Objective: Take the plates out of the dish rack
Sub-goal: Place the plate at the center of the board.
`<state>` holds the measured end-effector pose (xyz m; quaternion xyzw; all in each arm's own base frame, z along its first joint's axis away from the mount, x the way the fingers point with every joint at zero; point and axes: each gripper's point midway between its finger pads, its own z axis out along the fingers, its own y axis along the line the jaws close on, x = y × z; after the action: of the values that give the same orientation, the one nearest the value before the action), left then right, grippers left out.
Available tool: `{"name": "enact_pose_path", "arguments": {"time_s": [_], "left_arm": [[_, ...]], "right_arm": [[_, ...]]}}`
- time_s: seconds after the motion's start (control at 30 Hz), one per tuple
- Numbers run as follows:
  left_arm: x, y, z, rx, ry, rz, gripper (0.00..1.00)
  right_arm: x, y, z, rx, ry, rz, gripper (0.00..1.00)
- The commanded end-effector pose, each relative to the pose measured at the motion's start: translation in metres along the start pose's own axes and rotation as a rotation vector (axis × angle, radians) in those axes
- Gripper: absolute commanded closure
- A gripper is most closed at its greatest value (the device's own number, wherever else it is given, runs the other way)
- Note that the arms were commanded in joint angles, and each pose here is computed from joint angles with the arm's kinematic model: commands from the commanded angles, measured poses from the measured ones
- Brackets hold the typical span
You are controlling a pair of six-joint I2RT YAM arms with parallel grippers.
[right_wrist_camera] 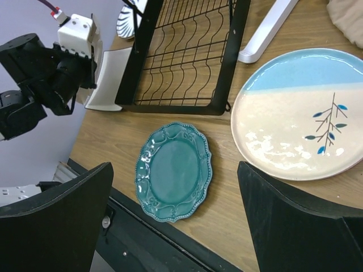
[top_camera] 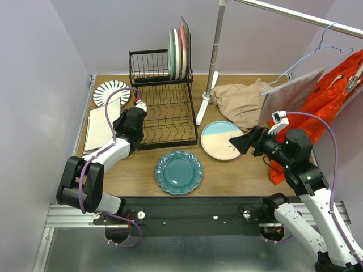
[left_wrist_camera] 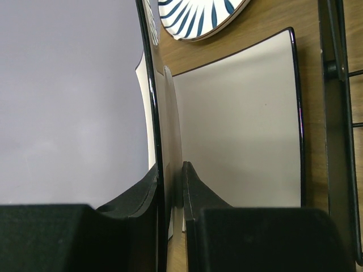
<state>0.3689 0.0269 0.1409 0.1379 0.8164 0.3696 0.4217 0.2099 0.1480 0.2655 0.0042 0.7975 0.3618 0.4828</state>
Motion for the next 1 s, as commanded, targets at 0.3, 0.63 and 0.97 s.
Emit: {"name": "enact_pose_path", "arguments": {"time_s": [0.3,0.63,0.97], "left_arm": [[-0.003,0.031,0.008,-0.254,0.054,0.006,1.0],[0.005,0.002,0.021,-0.19,0.105,0.089,1.0],[0.022,-0.019,0.028,-0.186,0.141,0.12,1.0]], "right_arm": [[-0.01,0.003,-0.013,0.024,-0.028,-0.035,0.01],[-0.009,0.003,-0.015,0.028,-0.028,-0.025,0.01],[-0.006,0.0,-0.016,0.04,-0.022,-0.025,0.01]]}}
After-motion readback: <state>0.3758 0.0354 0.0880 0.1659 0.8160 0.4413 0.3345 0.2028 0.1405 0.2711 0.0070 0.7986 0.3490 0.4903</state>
